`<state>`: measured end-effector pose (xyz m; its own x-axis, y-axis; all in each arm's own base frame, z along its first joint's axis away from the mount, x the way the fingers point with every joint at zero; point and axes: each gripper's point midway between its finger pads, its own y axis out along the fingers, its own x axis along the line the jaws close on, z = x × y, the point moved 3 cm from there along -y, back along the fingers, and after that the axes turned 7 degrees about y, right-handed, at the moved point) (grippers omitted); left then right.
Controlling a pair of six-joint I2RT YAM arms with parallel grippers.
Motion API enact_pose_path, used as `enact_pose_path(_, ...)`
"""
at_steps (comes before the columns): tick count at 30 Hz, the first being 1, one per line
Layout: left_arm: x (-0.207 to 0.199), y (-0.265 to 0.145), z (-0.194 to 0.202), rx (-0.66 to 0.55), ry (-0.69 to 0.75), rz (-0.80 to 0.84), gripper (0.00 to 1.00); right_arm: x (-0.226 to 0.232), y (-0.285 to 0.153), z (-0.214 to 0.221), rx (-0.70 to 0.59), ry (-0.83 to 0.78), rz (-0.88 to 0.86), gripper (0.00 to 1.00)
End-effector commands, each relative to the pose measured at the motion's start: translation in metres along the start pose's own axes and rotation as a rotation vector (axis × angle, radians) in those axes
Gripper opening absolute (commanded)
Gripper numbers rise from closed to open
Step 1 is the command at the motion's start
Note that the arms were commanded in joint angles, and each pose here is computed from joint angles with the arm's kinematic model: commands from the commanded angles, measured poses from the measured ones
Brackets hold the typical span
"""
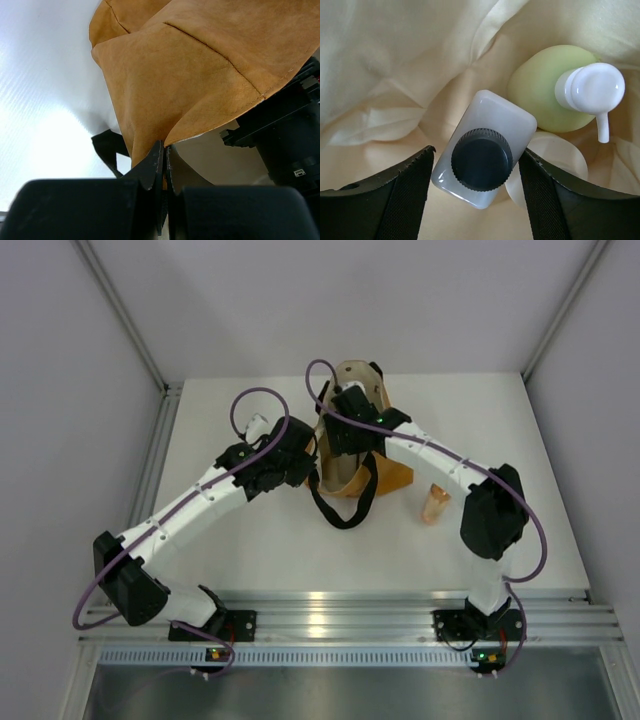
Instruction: Take the personal care products out of the canvas bag
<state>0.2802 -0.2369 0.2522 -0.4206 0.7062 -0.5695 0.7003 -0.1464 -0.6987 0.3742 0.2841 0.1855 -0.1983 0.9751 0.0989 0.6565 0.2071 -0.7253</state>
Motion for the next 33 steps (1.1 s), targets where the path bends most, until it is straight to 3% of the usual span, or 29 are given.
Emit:
enact_pose_path(1,0.011,0.005,0.004,0.009,0.03,-0.042,0.0,0.002,-0.003,-0.027,-0.083,0.15,-0.007,0.67)
enact_pose_path(8,0.013,0.005,0.005,0.011,0.033,-0.044,0.0,-0.001,-0.001,-0.021,-0.101,0.301,0.075,0.68)
enact_pose_path(15,0.013,0.006,0.006,0.014,0.029,-0.046,0.0,-0.005,0.009,-0.022,-0.091,0.341,0.161,0.66)
enact_pose_path(19,0.014,0.005,0.005,0.013,0.028,-0.047,0.0,-0.004,0.018,-0.016,-0.063,0.332,0.203,0.6)
enact_pose_path(22,0.013,0.004,0.004,0.009,0.025,-0.043,0.0,-0.004,0.014,-0.016,-0.078,0.334,0.23,0.48)
enact_pose_path(23,0.013,0.004,0.004,0.009,0.025,-0.045,0.0,-0.004,0.013,-0.017,-0.089,0.345,0.238,0.39)
enact_pose_path(31,0.014,0.004,0.004,0.008,0.018,-0.045,0.0,-0.001,-0.002,-0.029,-0.125,0.379,0.213,0.0)
enact_pose_path(33,0.015,0.004,0.005,0.008,0.016,-0.048,0.0,0.003,-0.012,-0.041,-0.149,0.386,0.184,0.0)
